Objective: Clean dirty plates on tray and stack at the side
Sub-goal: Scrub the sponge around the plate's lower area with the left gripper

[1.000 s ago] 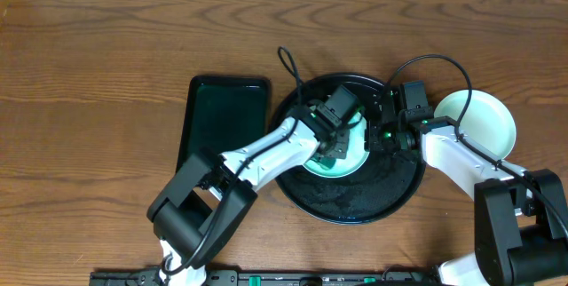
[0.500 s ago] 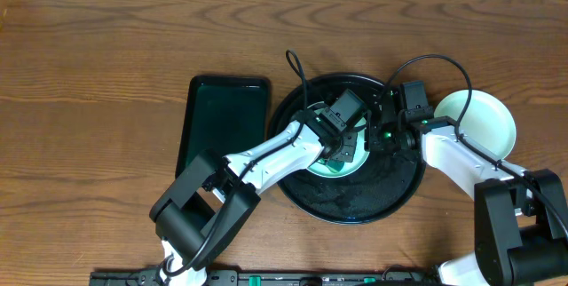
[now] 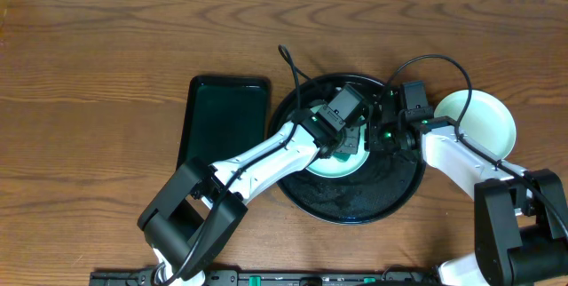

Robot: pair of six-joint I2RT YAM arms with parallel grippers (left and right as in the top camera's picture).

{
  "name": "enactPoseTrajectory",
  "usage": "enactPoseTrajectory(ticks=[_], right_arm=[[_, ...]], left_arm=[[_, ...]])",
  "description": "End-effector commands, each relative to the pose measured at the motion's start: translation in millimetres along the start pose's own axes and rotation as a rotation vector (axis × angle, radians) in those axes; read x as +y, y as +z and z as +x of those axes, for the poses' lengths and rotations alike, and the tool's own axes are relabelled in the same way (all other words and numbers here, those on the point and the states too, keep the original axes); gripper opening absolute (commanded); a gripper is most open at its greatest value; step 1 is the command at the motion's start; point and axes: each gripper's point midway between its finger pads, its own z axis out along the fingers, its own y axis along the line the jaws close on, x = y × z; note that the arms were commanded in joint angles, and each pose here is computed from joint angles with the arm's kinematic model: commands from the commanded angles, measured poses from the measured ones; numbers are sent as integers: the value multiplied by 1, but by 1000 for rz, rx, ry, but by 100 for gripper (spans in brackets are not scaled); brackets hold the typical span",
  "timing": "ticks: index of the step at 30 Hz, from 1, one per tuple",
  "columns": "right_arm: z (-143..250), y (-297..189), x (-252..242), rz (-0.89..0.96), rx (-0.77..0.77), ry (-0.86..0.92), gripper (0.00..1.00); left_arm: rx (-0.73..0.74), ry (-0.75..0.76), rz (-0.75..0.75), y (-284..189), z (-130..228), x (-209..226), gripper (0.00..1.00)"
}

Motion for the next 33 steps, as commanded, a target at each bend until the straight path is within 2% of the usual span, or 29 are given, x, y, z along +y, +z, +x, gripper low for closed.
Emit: enactPoseTrajectory(ticks=[1, 5, 15, 26, 33], right_arm=[[5, 3, 5, -18, 14, -27, 1], [5, 3, 5, -18, 14, -27, 1], [5, 3, 5, -18, 14, -27, 1], [5, 3, 5, -18, 14, -27, 1], [5, 3, 5, -18, 14, -27, 1]], left_arm=[[-29, -46, 21, -6, -10, -6, 8], [-17, -47, 75, -6, -10, -17, 8], [-7, -51, 75, -3, -6, -18, 8], [61, -46, 12, 29, 17, -6, 8], [41, -2, -38, 36, 15, 4, 8]])
